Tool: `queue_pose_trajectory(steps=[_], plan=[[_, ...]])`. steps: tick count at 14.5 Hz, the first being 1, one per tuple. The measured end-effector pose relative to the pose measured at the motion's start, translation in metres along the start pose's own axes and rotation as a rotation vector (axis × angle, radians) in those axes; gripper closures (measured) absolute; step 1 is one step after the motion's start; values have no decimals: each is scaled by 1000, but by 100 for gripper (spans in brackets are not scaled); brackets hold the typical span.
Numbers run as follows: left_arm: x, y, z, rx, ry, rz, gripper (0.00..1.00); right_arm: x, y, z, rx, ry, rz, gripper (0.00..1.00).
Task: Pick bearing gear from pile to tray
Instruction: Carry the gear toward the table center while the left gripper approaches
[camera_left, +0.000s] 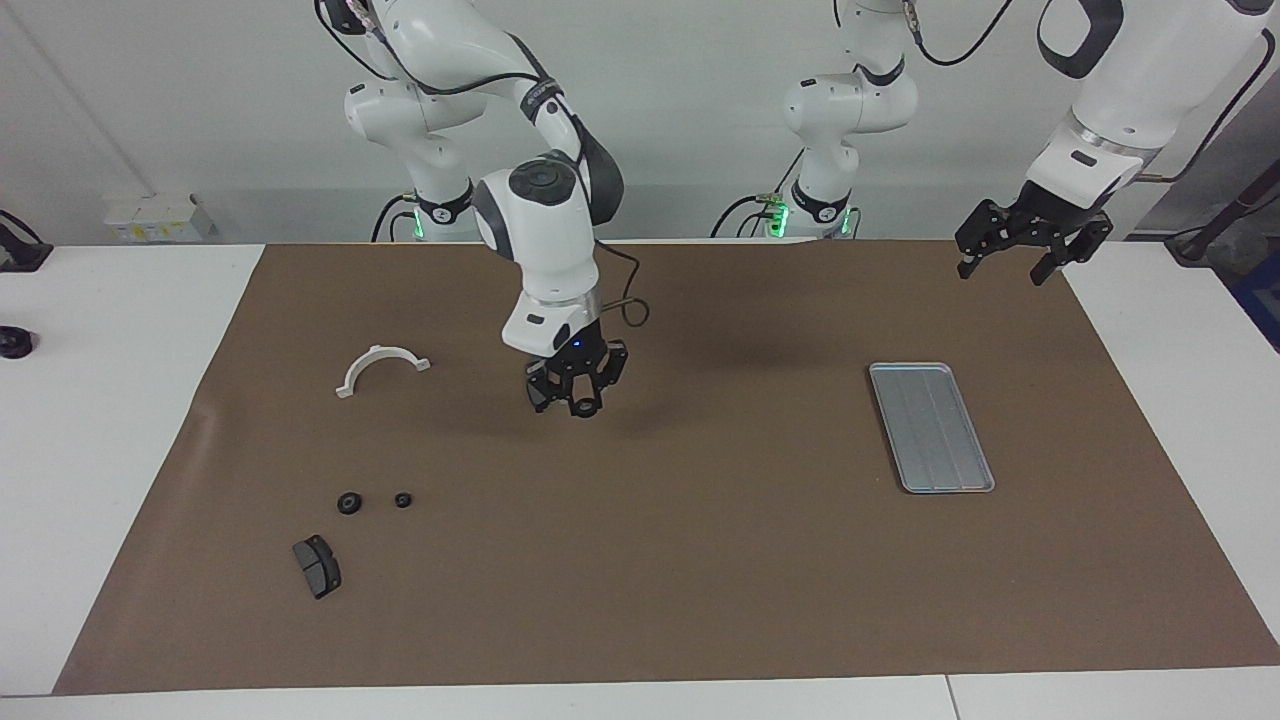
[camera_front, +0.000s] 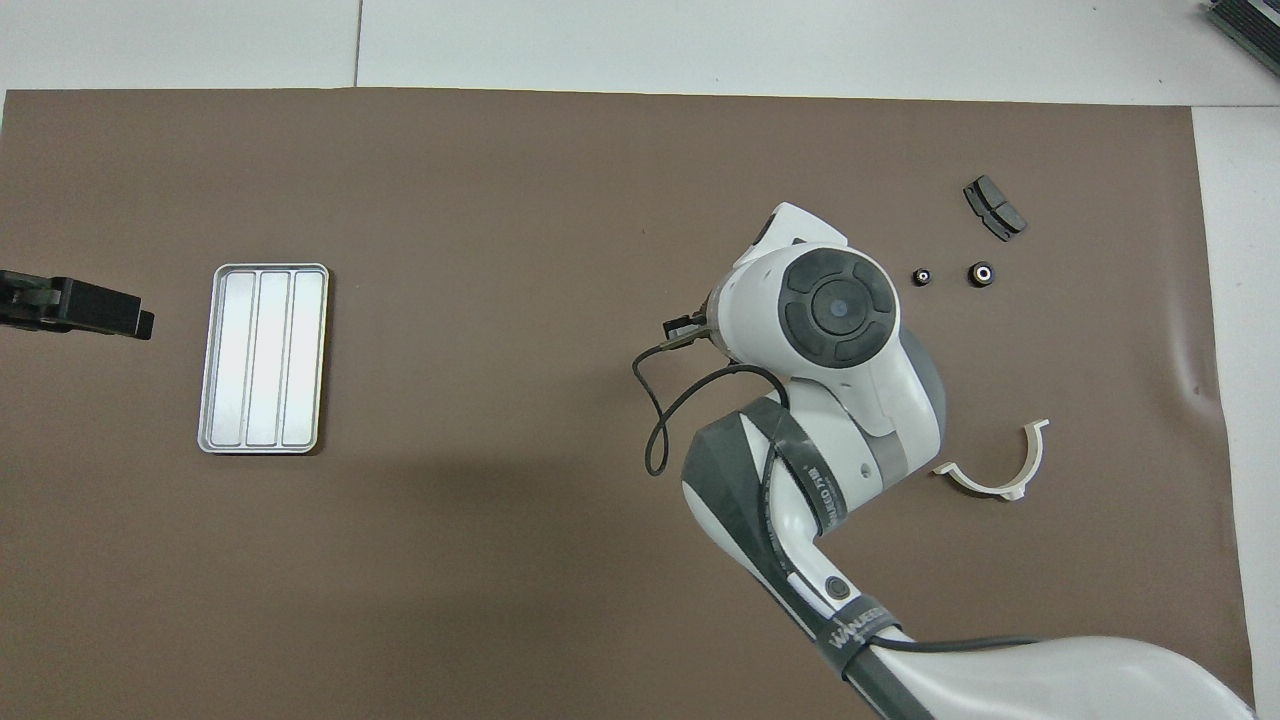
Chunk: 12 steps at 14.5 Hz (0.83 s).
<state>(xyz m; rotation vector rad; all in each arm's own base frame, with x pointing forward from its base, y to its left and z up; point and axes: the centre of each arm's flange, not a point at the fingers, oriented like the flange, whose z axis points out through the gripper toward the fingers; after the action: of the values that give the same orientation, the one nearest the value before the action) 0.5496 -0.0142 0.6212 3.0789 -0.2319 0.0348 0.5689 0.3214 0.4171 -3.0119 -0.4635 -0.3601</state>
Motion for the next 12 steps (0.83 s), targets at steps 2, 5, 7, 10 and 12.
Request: queue_pose_trajectory(steps=[2, 5, 7, 10, 12], plan=[[0, 0, 0, 0, 2, -4, 0, 0, -30, 6, 39, 55, -30, 65], [6, 2, 2, 6, 47, -15, 0, 14, -70, 19, 83, 112, -48, 65], [11, 3, 14, 8, 67, -15, 0, 23, -108, 44, 111, 110, -11, 65], [25, 13, 39, 6, 57, -5, 0, 37, -135, 93, 128, 106, 32, 65], [43, 26, 68, 2, 39, -19, 0, 38, -147, 106, 137, 101, 66, 65]])
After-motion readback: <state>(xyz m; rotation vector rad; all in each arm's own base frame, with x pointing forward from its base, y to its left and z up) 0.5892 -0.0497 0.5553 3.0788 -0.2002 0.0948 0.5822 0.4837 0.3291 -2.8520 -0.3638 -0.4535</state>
